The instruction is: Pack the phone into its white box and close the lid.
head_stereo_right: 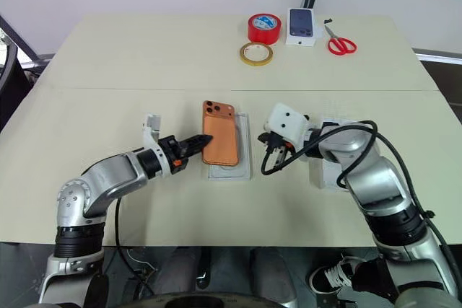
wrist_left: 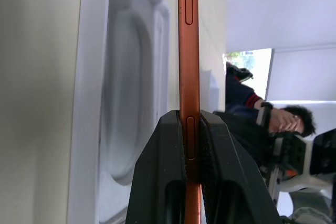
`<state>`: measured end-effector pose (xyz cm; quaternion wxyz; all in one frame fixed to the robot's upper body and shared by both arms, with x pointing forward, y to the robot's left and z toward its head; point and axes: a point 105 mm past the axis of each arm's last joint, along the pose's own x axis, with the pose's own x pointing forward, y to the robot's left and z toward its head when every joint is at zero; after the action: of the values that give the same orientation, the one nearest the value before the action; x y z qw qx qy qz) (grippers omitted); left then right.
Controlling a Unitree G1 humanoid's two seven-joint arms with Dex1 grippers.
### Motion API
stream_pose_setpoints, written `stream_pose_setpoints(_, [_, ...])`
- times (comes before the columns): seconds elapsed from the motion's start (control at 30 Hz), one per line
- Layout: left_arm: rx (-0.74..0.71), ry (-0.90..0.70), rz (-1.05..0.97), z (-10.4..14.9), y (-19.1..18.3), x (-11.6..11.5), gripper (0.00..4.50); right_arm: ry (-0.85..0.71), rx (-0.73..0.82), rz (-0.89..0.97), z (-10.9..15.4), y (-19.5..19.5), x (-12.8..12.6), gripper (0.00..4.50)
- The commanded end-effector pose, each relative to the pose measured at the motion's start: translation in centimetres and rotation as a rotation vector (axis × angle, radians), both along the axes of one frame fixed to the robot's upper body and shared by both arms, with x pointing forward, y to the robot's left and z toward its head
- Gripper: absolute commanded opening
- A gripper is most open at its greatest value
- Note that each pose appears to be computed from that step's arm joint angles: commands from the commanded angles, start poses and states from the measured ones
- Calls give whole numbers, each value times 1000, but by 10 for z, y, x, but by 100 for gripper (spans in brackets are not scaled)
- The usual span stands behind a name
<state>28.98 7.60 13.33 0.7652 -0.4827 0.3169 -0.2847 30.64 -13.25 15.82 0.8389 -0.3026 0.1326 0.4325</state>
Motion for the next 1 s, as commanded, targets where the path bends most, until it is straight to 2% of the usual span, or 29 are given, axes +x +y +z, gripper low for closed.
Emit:
stream_pose_setpoints(0.03, [-1, -28, -44, 5, -12, -4, 2, -66, 10, -14, 14, -3, 0, 0])
stream_pose_setpoints(0.2, [35, -21, -65, -2, -17, -5, 2, -77, -11, -34, 11, -6, 2, 0])
stream_pose_setpoints(0.27, [36, -24, -49, -1, -12, -3, 102, -79, -8, -29, 12, -4, 2, 0])
stream_pose_setpoints(0.3, [35, -26, -41, -1, -10, -3, 133, -80, -8, -27, 12, -3, 2, 0])
stream_pose_setpoints(0.43, [36, -60, -27, 5, -3, -2, 330, -81, -15, -21, 11, -2, 2, 0])
stream_pose_setpoints(0.67, [95, -150, -40, 17, 12, -4, 330, -86, -28, -11, 10, -1, 3, 0])
stream_pose_setpoints(0.8, [307, -287, -94, 18, 29, -10, 330, -70, -47, -5, 5, -1, 3, 0])
stream_pose_setpoints(0.9, [459, -379, -86, 16, 48, -6, 245, -51, -68, -14, -2, -1, 4, 0])
stream_pose_setpoints(1.0, [600, -465, -108, 13, 56, -1, 93, -49, -117, -33, -10, -1, 9, 0])
